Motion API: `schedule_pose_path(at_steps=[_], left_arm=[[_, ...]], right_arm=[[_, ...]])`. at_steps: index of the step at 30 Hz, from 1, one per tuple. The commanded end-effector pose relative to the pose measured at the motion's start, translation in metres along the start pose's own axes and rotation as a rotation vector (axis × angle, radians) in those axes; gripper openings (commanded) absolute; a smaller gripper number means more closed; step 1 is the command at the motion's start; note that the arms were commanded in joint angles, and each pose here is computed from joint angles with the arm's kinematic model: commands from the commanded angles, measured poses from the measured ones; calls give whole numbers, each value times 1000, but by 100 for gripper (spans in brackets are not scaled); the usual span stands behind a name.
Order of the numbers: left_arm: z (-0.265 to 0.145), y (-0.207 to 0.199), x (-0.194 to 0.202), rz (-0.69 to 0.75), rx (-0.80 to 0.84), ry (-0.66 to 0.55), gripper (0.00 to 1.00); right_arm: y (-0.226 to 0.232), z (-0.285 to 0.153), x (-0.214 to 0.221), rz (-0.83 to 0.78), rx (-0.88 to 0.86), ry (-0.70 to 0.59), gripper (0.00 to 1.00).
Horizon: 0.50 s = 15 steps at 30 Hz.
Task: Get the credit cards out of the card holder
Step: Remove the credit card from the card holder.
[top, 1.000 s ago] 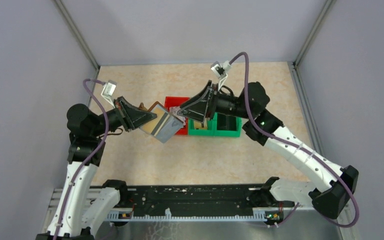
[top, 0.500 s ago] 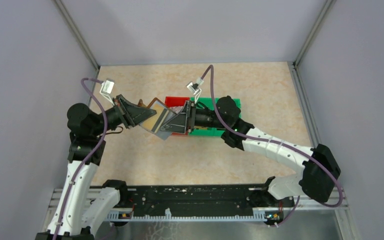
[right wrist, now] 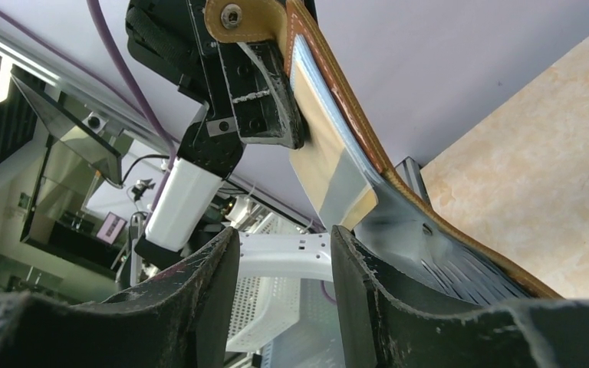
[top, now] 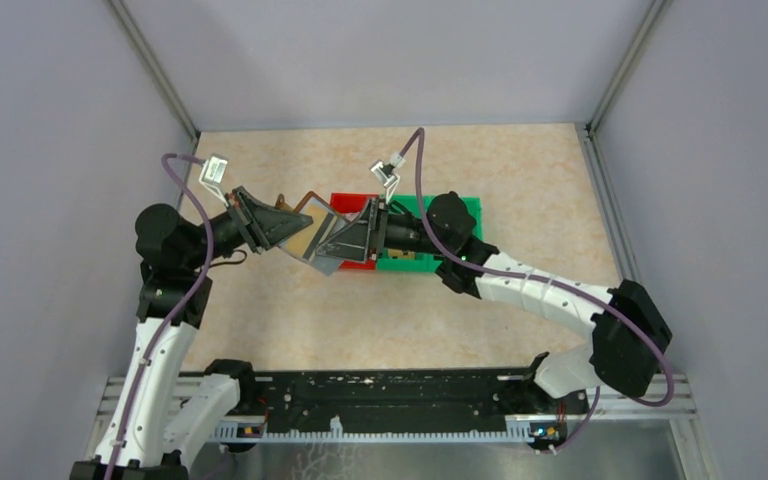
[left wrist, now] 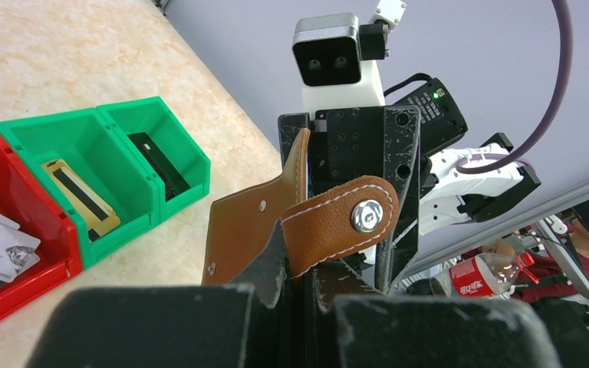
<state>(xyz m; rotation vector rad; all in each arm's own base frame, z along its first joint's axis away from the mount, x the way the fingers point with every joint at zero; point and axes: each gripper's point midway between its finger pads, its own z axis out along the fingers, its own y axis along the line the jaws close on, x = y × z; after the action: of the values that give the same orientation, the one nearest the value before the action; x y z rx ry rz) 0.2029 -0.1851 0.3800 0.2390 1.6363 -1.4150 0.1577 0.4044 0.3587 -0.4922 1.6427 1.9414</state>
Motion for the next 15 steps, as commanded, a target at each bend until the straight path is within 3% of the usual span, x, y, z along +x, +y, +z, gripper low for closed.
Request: schedule_pose_path(at_steps=[1,15], left_arm=[[-3,-34,-21,73,68,-49,0],[-4,-39,-23,67,77,-52,0]], right_arm=[[15,2,-8,-33,-45,-27,47],[21,-3,-15,-49,-71,-70,47]])
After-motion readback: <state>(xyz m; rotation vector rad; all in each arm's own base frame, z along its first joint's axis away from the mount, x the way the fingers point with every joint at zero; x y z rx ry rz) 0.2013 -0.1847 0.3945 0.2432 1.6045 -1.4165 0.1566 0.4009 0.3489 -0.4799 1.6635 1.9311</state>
